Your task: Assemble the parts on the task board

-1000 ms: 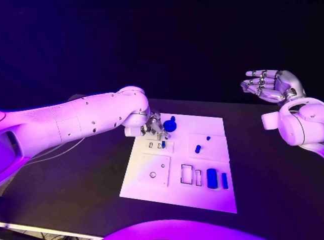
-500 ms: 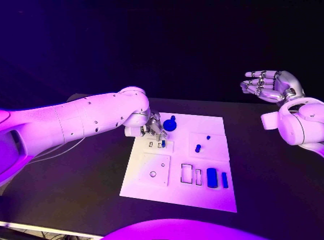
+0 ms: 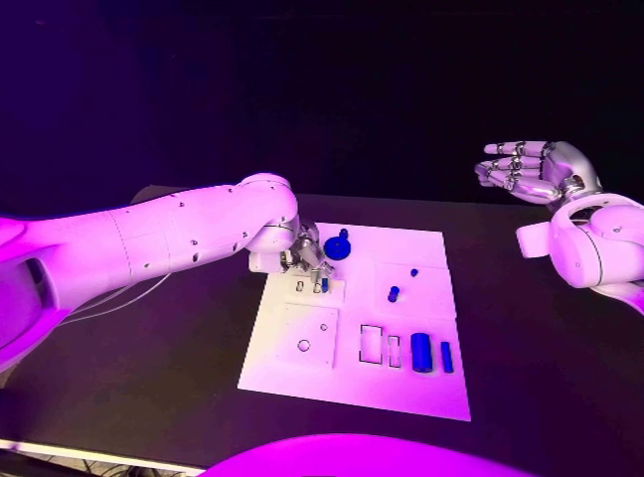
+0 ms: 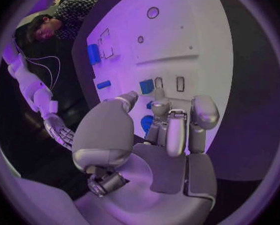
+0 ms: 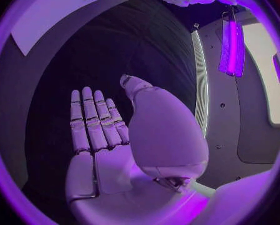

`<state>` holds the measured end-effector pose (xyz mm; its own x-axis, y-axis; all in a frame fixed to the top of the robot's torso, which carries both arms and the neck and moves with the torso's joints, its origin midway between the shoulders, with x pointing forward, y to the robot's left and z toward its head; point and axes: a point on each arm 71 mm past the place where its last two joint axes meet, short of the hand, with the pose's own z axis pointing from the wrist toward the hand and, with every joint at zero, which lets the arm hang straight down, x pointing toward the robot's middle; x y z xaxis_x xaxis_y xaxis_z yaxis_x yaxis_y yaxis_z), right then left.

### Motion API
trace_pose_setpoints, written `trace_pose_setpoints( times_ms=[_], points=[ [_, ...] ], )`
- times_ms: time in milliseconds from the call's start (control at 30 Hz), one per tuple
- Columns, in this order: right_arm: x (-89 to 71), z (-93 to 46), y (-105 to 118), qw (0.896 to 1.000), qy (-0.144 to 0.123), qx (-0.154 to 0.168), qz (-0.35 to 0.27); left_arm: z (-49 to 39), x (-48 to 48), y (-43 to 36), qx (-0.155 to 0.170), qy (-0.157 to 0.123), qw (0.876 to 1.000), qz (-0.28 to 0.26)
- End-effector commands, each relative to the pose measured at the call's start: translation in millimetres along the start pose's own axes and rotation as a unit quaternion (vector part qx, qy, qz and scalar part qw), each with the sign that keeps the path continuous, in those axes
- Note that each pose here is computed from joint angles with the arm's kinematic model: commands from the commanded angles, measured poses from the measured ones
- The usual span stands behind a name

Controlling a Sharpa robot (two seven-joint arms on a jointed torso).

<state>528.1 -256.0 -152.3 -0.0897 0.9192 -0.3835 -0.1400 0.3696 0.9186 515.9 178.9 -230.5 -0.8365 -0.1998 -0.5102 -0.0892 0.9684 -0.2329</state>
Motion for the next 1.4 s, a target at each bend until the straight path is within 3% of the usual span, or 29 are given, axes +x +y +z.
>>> trace_pose_setpoints(
  times_ms=[33, 633, 1400],
  points=[
    [2.3, 0.1, 0.4, 1.000, 0.010, -0.003, 0.001, 0.5, 3.0, -2.5, 0.009, 0.019, 1.000, 0.002],
    [3.7, 0.8, -0.3, 1.000, 0.014, -0.001, 0.002, 1.1, 6.6, -4.9, 0.020, 0.037, 0.999, 0.000],
    [6.1, 0.7, -2.1, 1.000, 0.019, 0.003, 0.003, 2.7, 6.4, -5.1, 0.018, 0.037, 0.999, -0.002]
  ],
)
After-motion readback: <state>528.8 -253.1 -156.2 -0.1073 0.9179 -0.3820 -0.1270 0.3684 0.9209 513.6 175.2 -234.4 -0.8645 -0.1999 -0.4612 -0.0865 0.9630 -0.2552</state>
